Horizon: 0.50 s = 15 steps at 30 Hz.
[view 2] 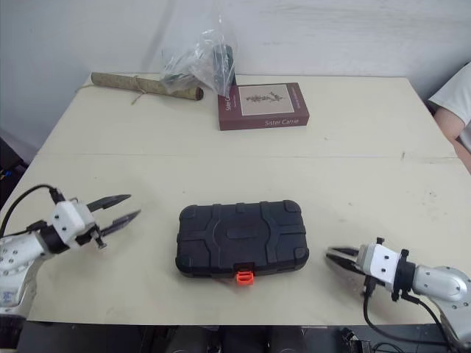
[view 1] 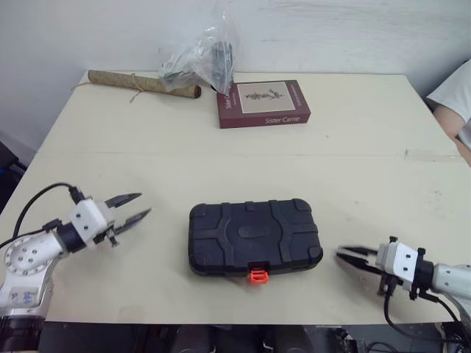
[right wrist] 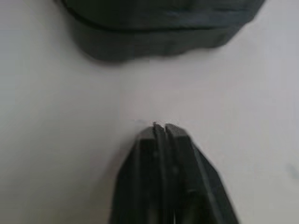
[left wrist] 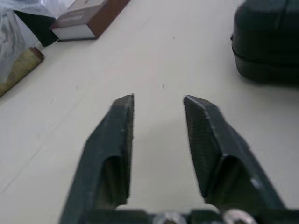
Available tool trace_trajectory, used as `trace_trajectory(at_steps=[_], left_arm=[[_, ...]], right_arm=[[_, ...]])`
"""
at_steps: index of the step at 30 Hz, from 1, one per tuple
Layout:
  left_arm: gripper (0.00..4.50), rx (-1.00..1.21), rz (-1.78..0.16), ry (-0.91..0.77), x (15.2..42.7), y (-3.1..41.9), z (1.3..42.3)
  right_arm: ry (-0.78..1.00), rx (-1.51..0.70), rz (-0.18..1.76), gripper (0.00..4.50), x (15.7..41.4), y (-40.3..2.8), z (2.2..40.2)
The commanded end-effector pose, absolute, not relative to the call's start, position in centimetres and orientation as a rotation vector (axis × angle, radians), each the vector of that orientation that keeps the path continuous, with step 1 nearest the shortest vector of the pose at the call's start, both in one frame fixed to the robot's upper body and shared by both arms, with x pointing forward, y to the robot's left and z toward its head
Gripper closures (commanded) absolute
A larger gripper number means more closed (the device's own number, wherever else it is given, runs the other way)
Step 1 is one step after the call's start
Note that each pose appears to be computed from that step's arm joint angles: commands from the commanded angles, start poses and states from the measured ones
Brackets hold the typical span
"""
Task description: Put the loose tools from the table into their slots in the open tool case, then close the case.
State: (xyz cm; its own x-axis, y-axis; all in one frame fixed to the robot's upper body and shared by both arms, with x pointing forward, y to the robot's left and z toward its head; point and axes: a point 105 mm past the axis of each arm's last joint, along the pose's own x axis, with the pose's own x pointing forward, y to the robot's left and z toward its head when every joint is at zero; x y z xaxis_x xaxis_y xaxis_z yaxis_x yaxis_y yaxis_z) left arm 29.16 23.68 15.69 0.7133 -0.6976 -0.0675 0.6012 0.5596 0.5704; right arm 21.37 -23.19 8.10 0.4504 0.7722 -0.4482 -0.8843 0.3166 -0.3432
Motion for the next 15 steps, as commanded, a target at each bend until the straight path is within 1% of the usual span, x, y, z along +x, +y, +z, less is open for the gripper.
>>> trace_trajectory(at_steps=[1,3,5,9,12,15], left_arm=[[4.46,0.540,-0.789,-0.193,30.8,21.8,16.7],[4.46,0.498,-0.833,-0.164,32.0,20.4,16.5],[4.46,0.456,-0.907,-0.069,33.1,18.8,15.0],[4.46,0.467,-0.983,0.016,34.5,16.7,13.2],[4.46,0.464,-1.020,0.100,35.0,16.1,11.7],[4.46,0.466,-1.085,0.145,34.2,16.0,10.7]], right_arm=[[0.263,-0.517,1.204,4.50,20.2,-20.9,8.7],[0.280,-0.483,1.232,4.50,20.1,-19.6,8.7],[0.287,-0.475,1.255,4.50,20.2,-18.1,8.2],[0.297,-0.470,1.257,4.50,21.0,-16.4,7.5],[0.306,-0.536,1.187,4.50,22.8,-16.2,6.5],[0.252,-0.573,1.130,4.50,24.7,-16.0,7.0]])
